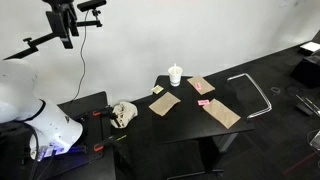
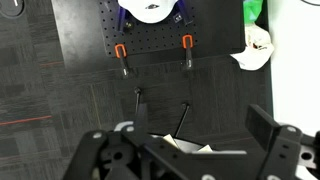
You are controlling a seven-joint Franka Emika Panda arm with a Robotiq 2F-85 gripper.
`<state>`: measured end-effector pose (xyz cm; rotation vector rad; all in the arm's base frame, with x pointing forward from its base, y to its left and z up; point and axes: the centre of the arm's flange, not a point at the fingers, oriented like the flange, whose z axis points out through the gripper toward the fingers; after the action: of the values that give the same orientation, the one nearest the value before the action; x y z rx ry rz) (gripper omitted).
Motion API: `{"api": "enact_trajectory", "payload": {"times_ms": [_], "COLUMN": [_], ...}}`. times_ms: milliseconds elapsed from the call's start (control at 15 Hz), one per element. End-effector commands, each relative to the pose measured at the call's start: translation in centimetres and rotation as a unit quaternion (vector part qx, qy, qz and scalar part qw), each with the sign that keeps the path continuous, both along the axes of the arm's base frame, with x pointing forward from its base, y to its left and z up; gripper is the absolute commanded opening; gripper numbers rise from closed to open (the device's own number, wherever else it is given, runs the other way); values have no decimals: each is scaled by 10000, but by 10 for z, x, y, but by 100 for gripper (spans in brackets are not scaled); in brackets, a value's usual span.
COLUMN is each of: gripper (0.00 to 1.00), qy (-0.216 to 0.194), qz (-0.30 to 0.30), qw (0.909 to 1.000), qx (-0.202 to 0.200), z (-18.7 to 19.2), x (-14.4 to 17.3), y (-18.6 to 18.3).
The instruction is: Remove the pen out of the cup and put it on the table
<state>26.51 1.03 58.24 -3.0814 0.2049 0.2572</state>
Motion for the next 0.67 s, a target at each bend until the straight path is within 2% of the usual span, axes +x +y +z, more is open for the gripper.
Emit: {"api": "enact_trajectory", "payload": {"times_ms": [0, 400, 600], "gripper": [100, 100, 100], "qy": [0, 0, -94], "qz": [0, 0, 156], "qw": [10000, 10000, 9996], "qx": [0, 0, -212], "z": [0, 0, -2], "x": [0, 0, 18], "y": [0, 0, -9]}}
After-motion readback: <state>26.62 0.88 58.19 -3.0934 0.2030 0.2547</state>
